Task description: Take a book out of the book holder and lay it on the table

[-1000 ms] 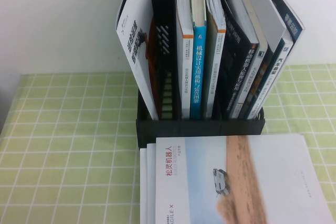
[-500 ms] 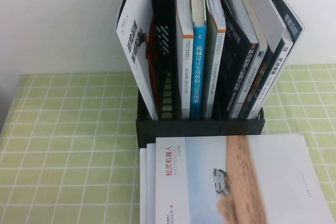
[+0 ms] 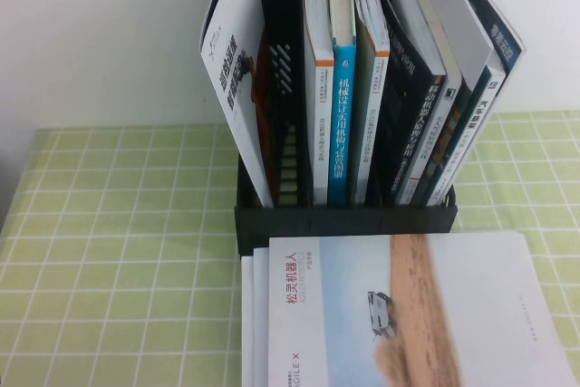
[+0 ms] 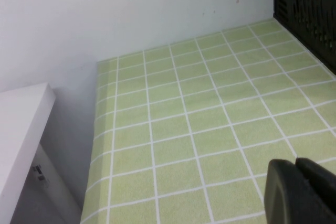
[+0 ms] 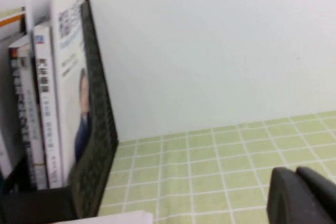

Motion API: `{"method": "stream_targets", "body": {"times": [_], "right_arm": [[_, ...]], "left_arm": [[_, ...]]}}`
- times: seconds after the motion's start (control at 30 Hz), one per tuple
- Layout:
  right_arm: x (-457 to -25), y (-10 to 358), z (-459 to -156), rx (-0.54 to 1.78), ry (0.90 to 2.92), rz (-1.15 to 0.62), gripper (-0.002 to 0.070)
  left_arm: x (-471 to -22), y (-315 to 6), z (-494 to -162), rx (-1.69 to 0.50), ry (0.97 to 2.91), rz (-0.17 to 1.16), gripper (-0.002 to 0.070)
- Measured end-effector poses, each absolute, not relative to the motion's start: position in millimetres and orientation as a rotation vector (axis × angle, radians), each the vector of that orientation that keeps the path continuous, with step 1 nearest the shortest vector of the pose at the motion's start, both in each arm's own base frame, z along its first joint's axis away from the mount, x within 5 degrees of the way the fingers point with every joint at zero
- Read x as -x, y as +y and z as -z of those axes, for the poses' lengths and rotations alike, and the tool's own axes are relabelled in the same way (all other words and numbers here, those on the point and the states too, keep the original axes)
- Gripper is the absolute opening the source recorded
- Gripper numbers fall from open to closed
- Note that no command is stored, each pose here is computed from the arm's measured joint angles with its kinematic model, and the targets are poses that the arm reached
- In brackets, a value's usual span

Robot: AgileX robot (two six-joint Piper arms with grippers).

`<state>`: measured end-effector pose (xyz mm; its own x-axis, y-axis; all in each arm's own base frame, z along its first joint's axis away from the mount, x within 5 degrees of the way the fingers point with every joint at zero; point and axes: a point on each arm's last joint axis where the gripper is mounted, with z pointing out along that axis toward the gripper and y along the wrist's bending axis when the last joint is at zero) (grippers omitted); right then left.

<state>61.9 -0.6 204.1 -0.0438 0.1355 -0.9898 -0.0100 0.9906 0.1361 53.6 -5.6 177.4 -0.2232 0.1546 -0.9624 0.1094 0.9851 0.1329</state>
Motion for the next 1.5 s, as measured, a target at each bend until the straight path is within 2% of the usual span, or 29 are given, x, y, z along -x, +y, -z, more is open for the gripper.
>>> {"method": "stream_targets", "body": {"times": [0.17, 0.67, 0.8, 1.03, 1.5], "right_arm": [[-62, -5, -199, -0.180, 1.576, -0.051, -0.0002], [-59, -5, -196, -0.072, 1.603, 0.064, -0.0002], [-58, -5, -189, -0.055, 1.677, 0.077, -0.0002], [-53, -4, -167, -0.059, 1.923, 0.067, -0.0002], [-53, -4, -166, -0.067, 1.942, 0.056, -0.0002]], "left_arm": [[-54, -6, -177, -0.192, 1.800, -0.041, -0.0003], [-54, -6, -177, -0.192, 1.800, -0.041, -0.0003], [-54, -6, -177, -0.192, 1.800, -0.041, -0.0003], [-54, -6, -177, -0.191, 1.800, -0.042, -0.0003], [-54, -6, -177, -0.191, 1.800, -0.042, -0.0003]]}}
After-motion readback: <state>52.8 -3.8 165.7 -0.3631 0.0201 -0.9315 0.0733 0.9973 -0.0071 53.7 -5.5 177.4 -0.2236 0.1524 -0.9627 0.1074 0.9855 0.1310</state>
